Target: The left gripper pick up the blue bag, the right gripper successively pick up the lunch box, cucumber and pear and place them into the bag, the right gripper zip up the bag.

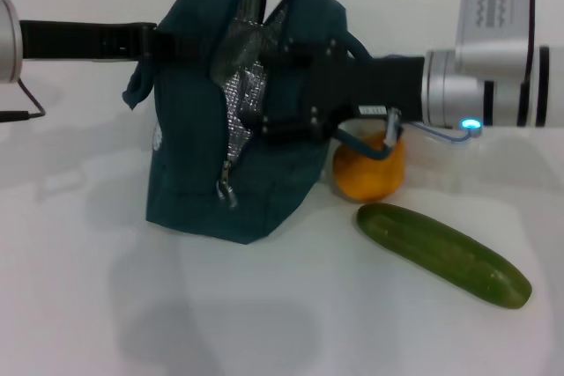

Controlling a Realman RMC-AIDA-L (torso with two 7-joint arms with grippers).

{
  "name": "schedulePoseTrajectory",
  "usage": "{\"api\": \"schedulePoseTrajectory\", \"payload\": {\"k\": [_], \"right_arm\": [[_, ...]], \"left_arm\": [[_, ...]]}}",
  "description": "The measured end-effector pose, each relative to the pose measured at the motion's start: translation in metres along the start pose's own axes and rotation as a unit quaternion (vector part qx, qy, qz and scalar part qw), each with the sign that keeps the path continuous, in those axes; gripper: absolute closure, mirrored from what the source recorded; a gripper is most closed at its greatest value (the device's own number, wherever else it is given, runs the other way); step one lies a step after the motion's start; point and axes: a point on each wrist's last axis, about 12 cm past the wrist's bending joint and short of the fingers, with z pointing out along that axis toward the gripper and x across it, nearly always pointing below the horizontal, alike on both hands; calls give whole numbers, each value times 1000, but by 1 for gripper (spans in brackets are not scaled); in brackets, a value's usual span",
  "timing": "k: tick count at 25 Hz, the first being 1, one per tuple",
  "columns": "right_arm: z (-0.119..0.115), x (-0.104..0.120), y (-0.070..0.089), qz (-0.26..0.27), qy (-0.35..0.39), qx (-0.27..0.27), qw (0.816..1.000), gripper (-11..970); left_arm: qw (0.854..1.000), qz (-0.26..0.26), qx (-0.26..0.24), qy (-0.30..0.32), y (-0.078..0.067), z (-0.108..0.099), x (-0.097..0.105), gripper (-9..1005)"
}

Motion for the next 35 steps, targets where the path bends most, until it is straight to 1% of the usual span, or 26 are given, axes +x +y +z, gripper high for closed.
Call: {"api": "schedulePoseTrajectory", "payload": {"k": [3, 7, 9, 13, 15, 18, 19, 21, 22, 24, 26, 27, 28, 29, 32, 34, 35], "right_arm": [[-7, 14, 5, 17, 12, 5, 1000, 132], [-14, 20, 6, 26, 16, 14, 999, 131], [-15, 16, 3, 22, 7, 17, 1000, 131], [-20, -1, 0, 2, -25, 21, 999, 130], [-26, -9, -1, -8, -44, 28, 999, 130], [-43, -16, -3, -12, -74, 47, 996, 129], [-53, -18, -5, -9, -89, 58, 994, 129], [-76, -17, -8, 9, -114, 81, 990, 128], [-92, -15, -11, 22, -129, 96, 987, 128], [-115, -9, -12, 45, -148, 119, 981, 128], [-144, 4, -12, 82, -168, 153, 970, 127], [-166, 19, -9, 121, -183, 183, 958, 127], [-166, 19, -9, 121, -183, 183, 958, 127], [-176, 27, -7, 142, -190, 196, 951, 127], [-194, 53, -1, 210, -201, 229, 929, 126], [-199, 67, 3, 251, -201, 240, 916, 126], [-199, 67, 3, 251, -201, 240, 916, 126]], "left_arm": [[1000, -2, 6, -7, -1, -1, 0, 951], [1000, -3, 7, -10, -1, -2, -1, 951], [1000, -4, 6, -12, 0, -2, -1, 951], [1000, -4, 3, -14, 0, -3, -1, 951], [1000, -4, 3, -15, 0, -3, -2, 951], [1000, -2, 2, -16, 0, -4, -3, 952], [1000, 0, 0, -17, 0, -5, -3, 952], [1000, 1, -3, -19, 0, -7, -2, 952], [1000, 2, -5, -20, 0, -9, -1, 952], [1000, 2, -10, -22, 1, -12, 0, 953], [1000, 0, -13, -23, 1, -14, 1, 953], [1000, -1, -14, -23, 1, -14, 1, 953], [1000, -2, -14, -23, 1, -14, 2, 953], [1000, -3, -15, -23, 1, -15, 2, 953], [1000, -3, -15, -23, 1, -15, 2, 953], [1000, -2, -15, -23, 1, -15, 1, 953], [1000, -1, -15, -22, 1, -14, 0, 953]]}}
